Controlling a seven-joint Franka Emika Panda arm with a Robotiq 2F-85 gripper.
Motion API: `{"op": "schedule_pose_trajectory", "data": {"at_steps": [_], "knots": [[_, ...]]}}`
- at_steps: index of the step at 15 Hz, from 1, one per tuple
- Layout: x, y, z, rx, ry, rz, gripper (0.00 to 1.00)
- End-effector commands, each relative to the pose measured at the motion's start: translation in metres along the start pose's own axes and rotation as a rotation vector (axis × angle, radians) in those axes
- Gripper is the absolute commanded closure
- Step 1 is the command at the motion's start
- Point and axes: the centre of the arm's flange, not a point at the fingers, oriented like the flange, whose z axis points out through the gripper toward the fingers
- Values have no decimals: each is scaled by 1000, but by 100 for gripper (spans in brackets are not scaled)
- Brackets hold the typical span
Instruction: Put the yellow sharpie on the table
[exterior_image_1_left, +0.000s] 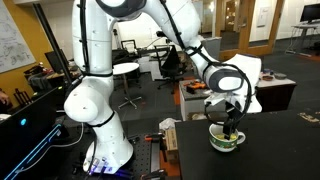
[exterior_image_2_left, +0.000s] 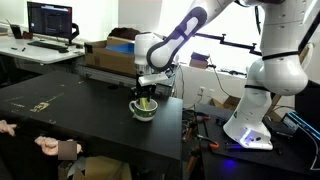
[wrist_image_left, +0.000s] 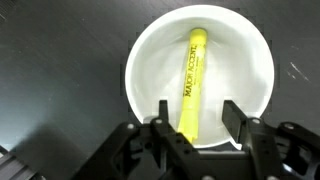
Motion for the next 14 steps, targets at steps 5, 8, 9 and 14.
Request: {"op": "schedule_pose_trajectory", "data": {"at_steps": [5, 8, 9, 14], "knots": [[16, -6, 2, -60, -55, 17, 68], [19, -6, 1, -64, -57, 23, 93], [19, -6, 0, -65, -57, 24, 99], [13, -4, -6, -65, -48, 38, 95]]}}
